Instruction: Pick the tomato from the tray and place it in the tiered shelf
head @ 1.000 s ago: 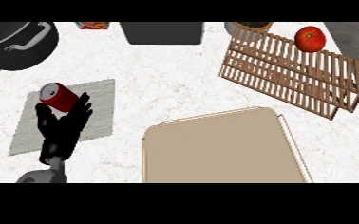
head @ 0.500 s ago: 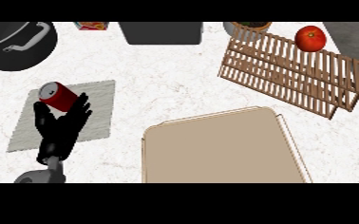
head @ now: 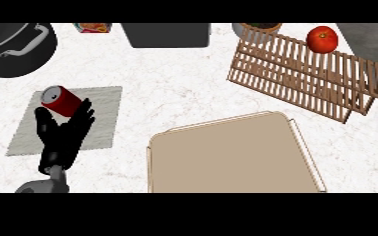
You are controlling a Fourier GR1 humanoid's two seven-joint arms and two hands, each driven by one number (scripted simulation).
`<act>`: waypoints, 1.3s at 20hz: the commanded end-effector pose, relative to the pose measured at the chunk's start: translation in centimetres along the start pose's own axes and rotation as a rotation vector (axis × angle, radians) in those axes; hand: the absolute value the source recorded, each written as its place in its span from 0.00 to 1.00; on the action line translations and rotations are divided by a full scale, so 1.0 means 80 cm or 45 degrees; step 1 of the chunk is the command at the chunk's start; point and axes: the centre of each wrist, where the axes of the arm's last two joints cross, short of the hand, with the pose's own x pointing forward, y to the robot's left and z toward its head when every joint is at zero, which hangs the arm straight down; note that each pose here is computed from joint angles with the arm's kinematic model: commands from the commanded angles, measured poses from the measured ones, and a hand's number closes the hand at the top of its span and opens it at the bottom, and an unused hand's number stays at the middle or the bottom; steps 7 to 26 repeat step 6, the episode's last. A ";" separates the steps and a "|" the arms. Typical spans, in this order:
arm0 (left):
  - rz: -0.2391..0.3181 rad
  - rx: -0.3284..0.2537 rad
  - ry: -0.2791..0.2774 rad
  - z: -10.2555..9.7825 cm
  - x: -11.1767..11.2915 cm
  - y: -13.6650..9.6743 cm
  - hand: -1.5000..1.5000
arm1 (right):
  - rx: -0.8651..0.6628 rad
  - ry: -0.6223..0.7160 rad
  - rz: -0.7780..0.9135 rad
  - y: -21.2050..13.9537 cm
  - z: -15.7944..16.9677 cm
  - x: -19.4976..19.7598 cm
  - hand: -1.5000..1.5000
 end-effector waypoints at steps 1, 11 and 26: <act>-0.003 0.018 0.026 -0.002 -0.010 -0.006 0.50 | 0.007 0.009 -0.031 -0.079 -0.016 -0.006 0.00; 0.003 0.003 0.012 -0.010 0.007 0.002 0.50 | 0.060 -0.008 -0.026 -0.137 -0.029 -0.010 0.00; 0.003 0.003 0.012 -0.010 0.007 0.002 0.50 | 0.060 -0.008 -0.026 -0.137 -0.029 -0.010 0.00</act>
